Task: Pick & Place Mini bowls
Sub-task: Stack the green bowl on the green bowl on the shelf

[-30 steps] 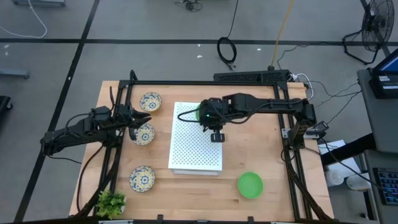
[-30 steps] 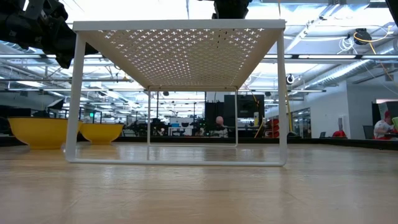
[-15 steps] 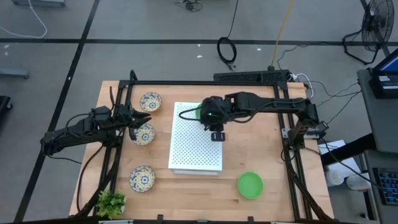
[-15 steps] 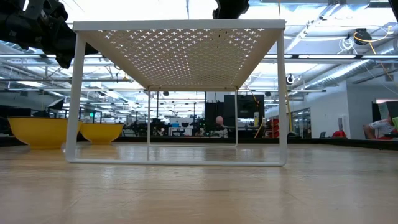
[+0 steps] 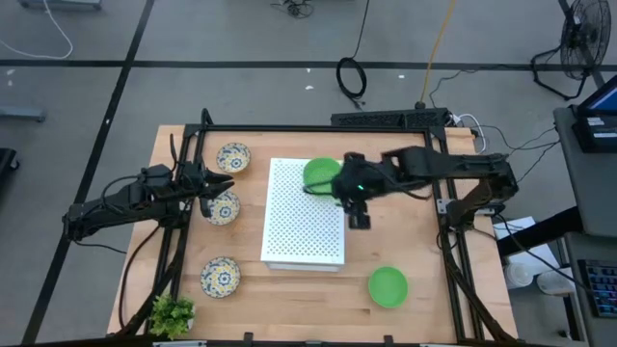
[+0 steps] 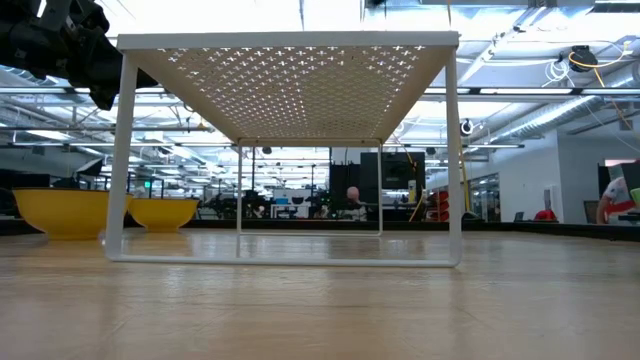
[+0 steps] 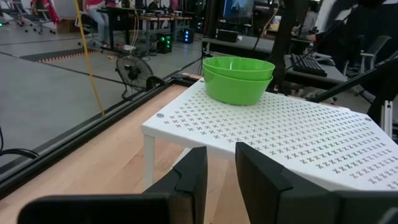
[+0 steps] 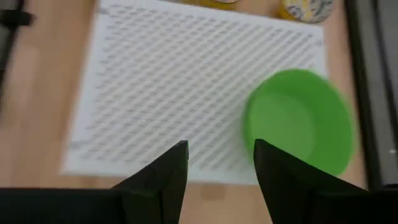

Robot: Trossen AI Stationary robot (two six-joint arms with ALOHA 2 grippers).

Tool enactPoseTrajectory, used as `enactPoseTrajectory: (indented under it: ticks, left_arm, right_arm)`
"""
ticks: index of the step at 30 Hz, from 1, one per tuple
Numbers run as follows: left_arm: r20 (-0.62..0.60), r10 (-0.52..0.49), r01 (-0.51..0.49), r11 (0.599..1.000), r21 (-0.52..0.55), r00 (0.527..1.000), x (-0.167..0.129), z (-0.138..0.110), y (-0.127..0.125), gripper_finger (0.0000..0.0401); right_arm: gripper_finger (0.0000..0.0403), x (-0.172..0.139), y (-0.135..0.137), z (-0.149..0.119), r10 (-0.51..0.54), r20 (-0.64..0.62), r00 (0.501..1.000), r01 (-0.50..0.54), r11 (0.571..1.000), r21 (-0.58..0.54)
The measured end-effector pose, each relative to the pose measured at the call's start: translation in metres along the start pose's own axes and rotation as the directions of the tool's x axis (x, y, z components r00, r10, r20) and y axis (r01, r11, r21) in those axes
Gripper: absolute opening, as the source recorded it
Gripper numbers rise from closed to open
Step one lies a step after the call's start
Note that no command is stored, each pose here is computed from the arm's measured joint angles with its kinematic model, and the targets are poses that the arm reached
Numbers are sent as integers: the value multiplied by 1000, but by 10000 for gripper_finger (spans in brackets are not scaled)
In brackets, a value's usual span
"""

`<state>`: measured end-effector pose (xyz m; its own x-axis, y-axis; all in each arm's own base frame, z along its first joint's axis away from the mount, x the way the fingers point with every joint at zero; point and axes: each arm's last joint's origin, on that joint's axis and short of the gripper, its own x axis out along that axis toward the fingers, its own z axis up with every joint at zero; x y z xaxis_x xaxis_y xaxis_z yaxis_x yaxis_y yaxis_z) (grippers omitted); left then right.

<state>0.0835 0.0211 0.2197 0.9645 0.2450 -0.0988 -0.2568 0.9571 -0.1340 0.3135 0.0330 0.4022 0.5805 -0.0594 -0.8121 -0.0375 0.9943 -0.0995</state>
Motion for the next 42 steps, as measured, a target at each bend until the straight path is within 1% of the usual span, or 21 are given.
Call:
enactPoseTrajectory:
  ticks: [4,9,12,15,19,21,25,28,32,36,42]
  left_arm:
    - [0,1,-1,1000,0,1000,0,0,0,88]
    - [0,1,-1,1000,0,1000,0,0,0,88]
    - [0,0,0,1000,0,1000,0,0,0,88]
    - [0,1,-1,1000,0,1000,0,0,0,88]
    - [0,0,0,1000,0,1000,0,0,0,88]
    - [0,1,-1,1000,0,1000,0,0,0,88]
    - [0,0,0,1000,0,1000,0,0,0,88]
    - [0,1,-1,1000,0,1000,0,0,0,88]
    - [0,1,-1,1000,0,1000,0,0,0,88]
    - [0,0,0,1000,0,1000,0,0,0,88]
    - [0,1,-1,1000,0,1000,0,0,0,88]
  right_arm:
    - [170,-13,27,-9,49,-39,998,-48,998,36]
    - [169,-21,65,-25,99,-139,985,-91,994,61]
    - [169,-12,86,-38,114,-194,974,-101,992,76]
    - [169,2,106,-58,103,-286,953,-86,994,70]
    - [169,21,122,-85,72,-387,919,-50,996,67]
    - [169,33,127,-99,44,-442,896,-19,998,60]
    - [169,54,128,-122,2,-510,860,38,997,67]
    - [169,67,129,-136,8,-547,837,50,995,91]
    - [169,81,131,-149,51,-570,820,27,991,128]
    - [169,92,135,-155,122,-557,822,-30,985,170]
    - [169,105,137,-166,150,-541,828,-69,983,167]
